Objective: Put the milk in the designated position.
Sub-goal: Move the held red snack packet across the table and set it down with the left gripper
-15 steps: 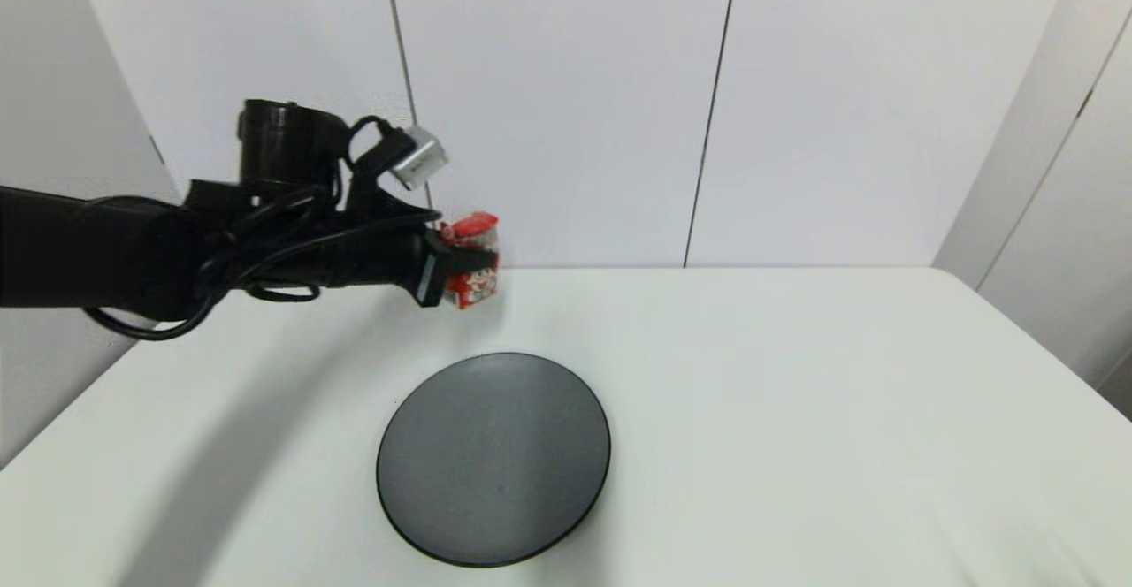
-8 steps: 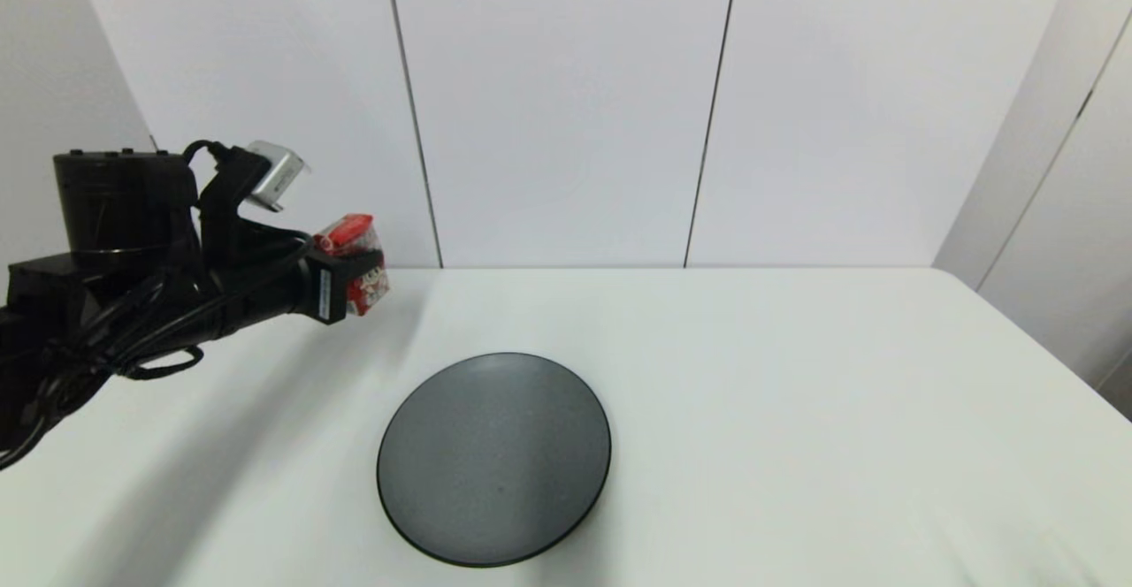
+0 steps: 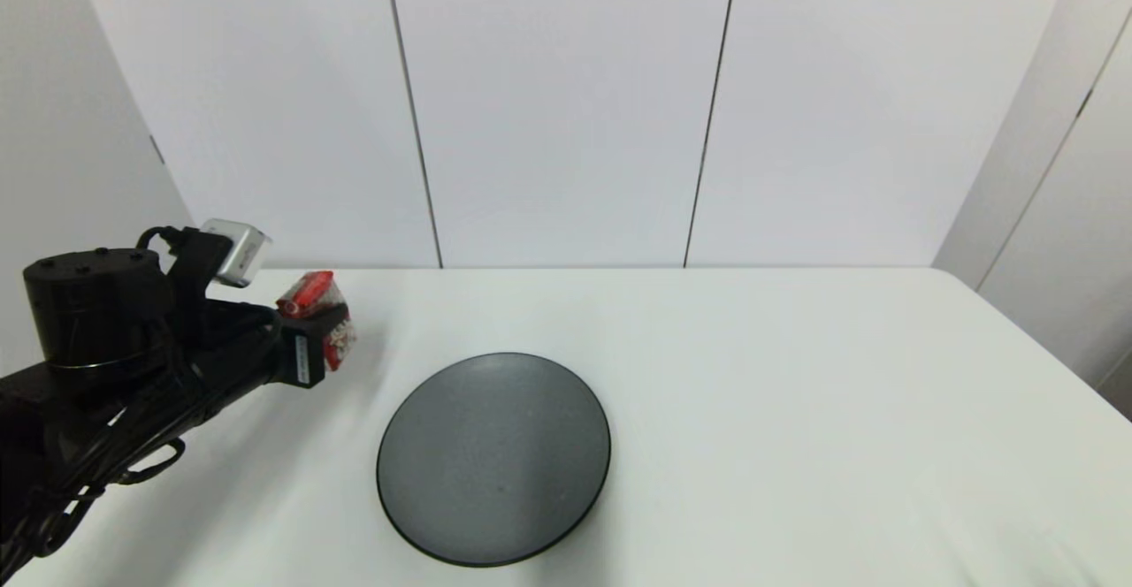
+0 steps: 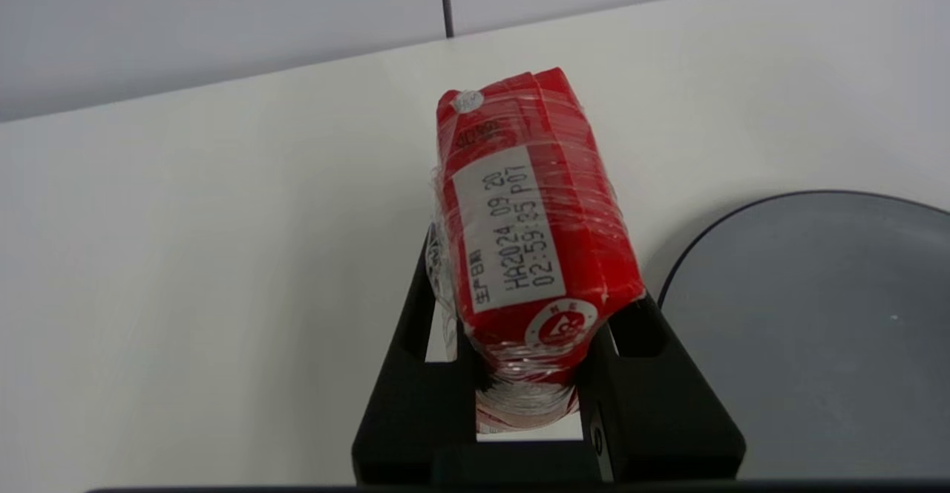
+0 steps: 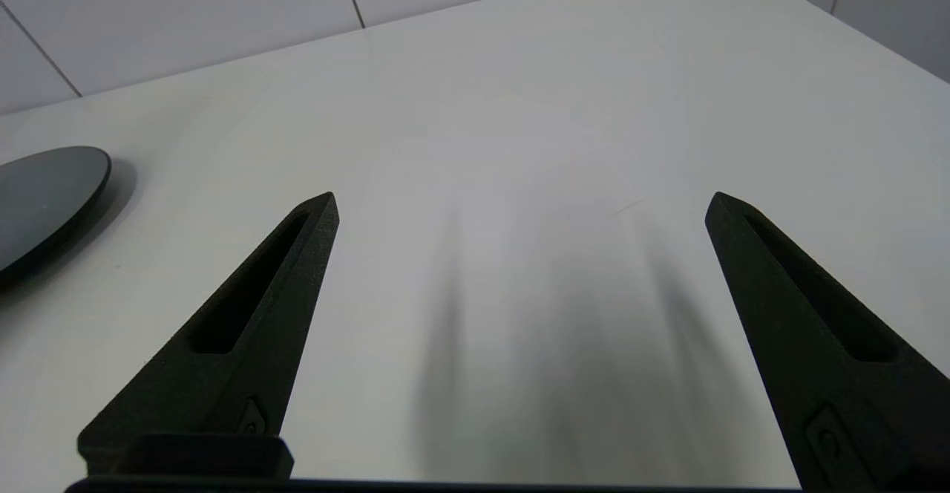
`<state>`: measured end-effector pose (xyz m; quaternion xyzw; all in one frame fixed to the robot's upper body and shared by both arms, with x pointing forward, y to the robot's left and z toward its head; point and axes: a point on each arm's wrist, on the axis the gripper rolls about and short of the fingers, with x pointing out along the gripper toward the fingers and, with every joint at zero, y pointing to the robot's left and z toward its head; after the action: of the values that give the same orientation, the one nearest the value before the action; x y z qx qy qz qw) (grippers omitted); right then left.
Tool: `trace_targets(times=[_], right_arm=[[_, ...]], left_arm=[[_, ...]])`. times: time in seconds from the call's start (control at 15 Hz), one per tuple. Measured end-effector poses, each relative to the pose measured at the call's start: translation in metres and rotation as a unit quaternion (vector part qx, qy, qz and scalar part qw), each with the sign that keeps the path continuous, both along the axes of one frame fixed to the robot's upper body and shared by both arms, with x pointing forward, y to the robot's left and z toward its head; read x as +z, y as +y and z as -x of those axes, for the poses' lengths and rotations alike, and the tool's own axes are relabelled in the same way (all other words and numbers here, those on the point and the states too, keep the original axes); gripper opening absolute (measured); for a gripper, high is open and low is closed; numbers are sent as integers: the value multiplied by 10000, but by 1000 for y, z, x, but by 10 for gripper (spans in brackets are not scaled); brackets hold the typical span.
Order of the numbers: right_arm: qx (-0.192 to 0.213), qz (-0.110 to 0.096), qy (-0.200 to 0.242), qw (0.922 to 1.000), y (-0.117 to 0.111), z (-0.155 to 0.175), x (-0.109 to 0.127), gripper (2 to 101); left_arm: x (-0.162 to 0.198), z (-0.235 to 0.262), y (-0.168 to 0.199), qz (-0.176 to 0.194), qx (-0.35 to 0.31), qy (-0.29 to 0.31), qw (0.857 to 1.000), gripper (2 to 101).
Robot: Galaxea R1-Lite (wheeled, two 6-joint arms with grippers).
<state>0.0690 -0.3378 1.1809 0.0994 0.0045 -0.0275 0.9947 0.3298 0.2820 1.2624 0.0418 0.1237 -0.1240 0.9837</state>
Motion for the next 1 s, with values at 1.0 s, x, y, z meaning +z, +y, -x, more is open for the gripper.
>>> trace_targets(times=[1.0], right_arm=[[0,0,0,10000,0,0,0,980]], left_arm=[[-68,14,1,-165,-30,891,9959,404]])
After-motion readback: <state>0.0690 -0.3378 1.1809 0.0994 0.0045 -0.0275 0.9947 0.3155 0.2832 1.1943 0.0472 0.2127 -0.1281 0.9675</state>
